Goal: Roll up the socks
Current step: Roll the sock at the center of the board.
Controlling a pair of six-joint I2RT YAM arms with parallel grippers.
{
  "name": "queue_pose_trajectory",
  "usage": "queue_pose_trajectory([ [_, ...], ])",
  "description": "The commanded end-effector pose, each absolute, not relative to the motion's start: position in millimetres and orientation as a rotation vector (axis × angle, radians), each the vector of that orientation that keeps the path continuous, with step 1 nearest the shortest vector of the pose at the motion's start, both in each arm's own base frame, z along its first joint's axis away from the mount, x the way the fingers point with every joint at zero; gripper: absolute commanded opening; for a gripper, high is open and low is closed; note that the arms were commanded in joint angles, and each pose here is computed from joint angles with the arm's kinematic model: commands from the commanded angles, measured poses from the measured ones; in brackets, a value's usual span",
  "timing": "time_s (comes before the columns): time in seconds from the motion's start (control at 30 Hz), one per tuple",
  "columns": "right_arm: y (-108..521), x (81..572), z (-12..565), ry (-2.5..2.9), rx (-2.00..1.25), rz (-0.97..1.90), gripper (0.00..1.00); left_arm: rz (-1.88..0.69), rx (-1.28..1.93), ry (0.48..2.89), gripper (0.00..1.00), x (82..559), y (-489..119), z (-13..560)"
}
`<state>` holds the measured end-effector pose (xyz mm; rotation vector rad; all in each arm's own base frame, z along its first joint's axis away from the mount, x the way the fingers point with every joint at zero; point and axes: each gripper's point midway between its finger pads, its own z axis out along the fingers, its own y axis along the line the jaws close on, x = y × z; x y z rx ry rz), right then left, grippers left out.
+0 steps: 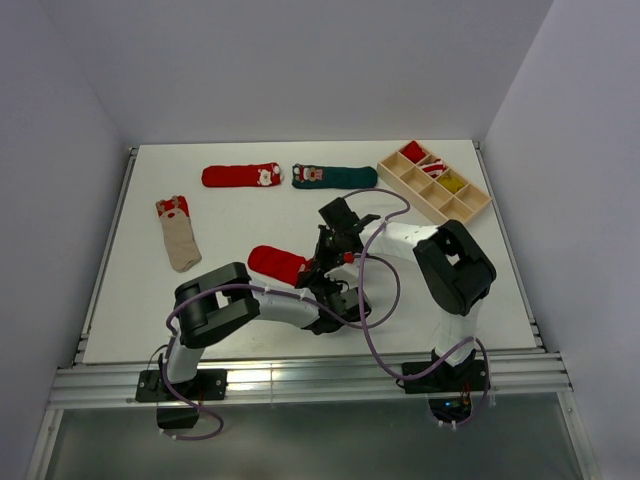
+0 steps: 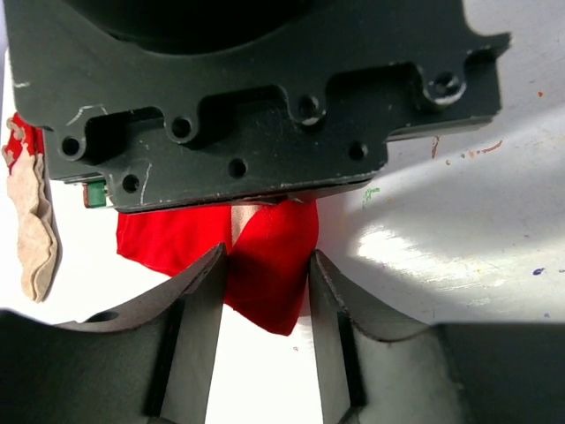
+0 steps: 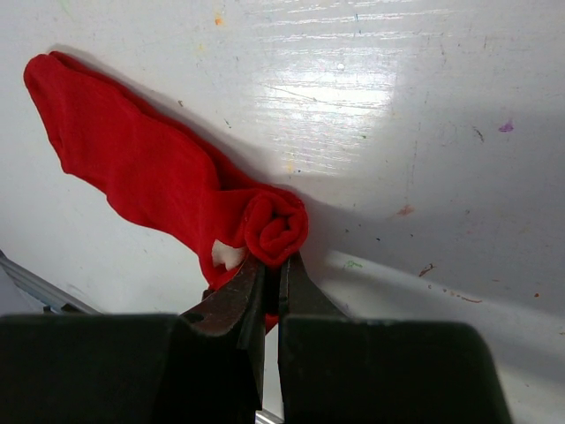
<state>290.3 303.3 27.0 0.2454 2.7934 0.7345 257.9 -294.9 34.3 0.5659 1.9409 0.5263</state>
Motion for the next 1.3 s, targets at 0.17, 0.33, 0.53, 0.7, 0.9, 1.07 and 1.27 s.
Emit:
queue_pose_trajectory([
  [0.17, 298, 289, 18, 2.812, 0.248, 0.713, 0.00, 0.478, 0.538, 1.988, 0.36, 256, -294, 35],
  [0.33, 298, 290, 21, 2.801, 0.242, 0.725, 0.00, 0.468, 0.515, 2.031, 0.17, 252, -289, 25],
  [0.53, 304, 295, 37, 2.705, 0.258, 0.846, 0.03, 0.270, 0.440, 2.139, 0.01, 252, -289, 25],
  [0.7, 300, 301, 52, 2.623, 0.257, 0.885, 0.25, 0.079, 0.393, 2.224, 0.01, 252, -291, 25],
  [0.9, 290, 310, 76, 2.501, 0.301, 0.924, 0.41, -0.218, 0.301, 2.302, 0.01, 251, -299, 32],
  [1.07, 281, 322, 97, 2.364, 0.341, 0.974, 0.48, -0.455, 0.211, 2.351, 0.01, 255, -300, 37],
  [1.27, 280, 318, 98, 2.327, 0.337, 1.022, 0.47, -0.699, 0.076, 2.390, 0.01, 261, -292, 39],
])
